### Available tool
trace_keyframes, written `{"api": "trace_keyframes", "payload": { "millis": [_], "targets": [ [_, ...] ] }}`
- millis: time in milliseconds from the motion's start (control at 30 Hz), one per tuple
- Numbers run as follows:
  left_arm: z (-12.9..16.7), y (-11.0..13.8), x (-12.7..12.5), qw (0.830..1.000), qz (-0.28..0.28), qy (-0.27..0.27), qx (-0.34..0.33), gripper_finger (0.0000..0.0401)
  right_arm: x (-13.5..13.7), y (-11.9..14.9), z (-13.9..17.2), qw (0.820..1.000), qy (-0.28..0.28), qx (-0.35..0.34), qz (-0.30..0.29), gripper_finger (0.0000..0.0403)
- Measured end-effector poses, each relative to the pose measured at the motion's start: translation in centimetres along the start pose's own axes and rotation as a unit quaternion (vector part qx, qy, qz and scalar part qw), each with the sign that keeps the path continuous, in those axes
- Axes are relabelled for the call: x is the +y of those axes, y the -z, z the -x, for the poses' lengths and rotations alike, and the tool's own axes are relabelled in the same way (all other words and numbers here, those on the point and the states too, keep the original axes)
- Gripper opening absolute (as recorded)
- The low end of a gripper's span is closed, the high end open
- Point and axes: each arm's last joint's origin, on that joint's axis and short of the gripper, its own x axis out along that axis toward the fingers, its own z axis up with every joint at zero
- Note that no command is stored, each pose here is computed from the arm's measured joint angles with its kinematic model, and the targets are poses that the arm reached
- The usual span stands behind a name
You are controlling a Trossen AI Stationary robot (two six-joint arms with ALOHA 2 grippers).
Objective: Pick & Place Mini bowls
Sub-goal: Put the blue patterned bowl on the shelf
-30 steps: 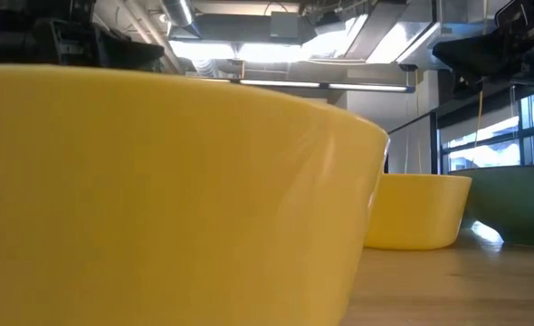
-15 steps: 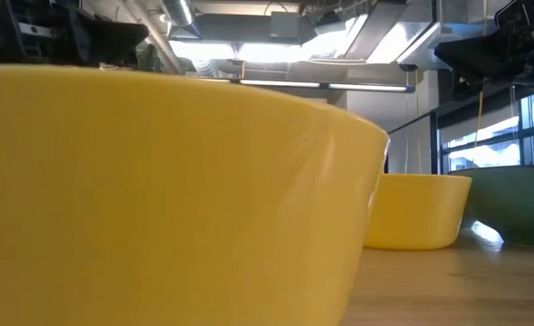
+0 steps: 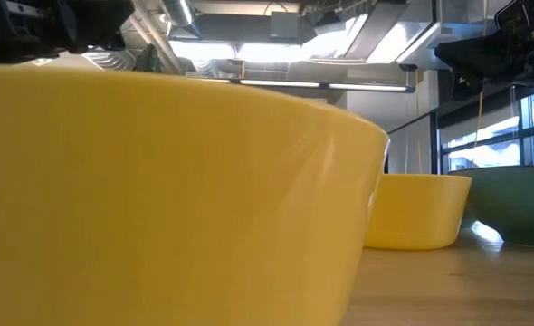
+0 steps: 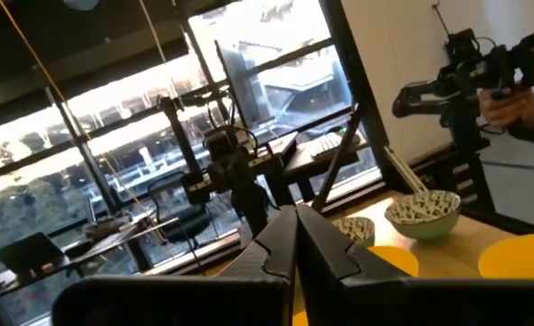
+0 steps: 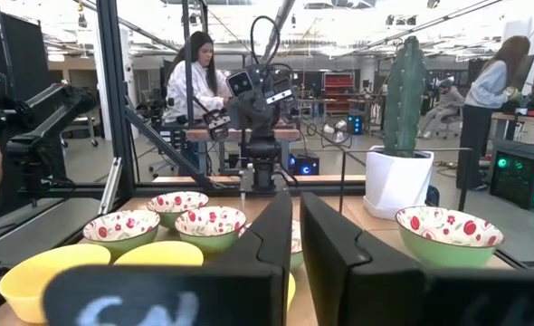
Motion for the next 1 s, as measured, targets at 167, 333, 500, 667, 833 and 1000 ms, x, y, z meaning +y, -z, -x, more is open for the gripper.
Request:
{"api": "trace_keyframes", "payload": {
  "millis": [167,333,500,667,833,1000],
  "targets": [
    [0.7,-0.1,-0.4,1.000,-0.005,-0.008,0.019,0.0001,0.0,0.0,0.0,1.000,0.000,0.000,0.000,0.0029],
    [1.2,-0.3,-0.7,1.000,-0.013,-0.006,0.025,0.0002,0.0,0.0,0.0,1.000,0.000,0.000,0.000,0.0029],
    [1.4,-0.2,-0.8,0.999,-0.016,-0.006,0.033,0.0002,0.0,0.0,0.0,1.000,0.000,0.000,0.000,0.0029],
    [1.4,0.0,-0.8,0.999,-0.007,-0.008,0.042,0.0001,0.0,0.0,0.0,1.000,0.000,0.001,0.000,0.0029],
    [1.4,0.0,-0.8,0.999,-0.004,-0.008,0.041,0.0003,0.0,0.1,0.0,1.000,0.000,0.005,0.000,0.0029],
    [1.4,-0.2,-0.7,0.999,-0.003,-0.012,0.033,0.0004,0.0,0.1,0.0,1.000,0.000,0.004,0.004,0.0029]
  ]
}}
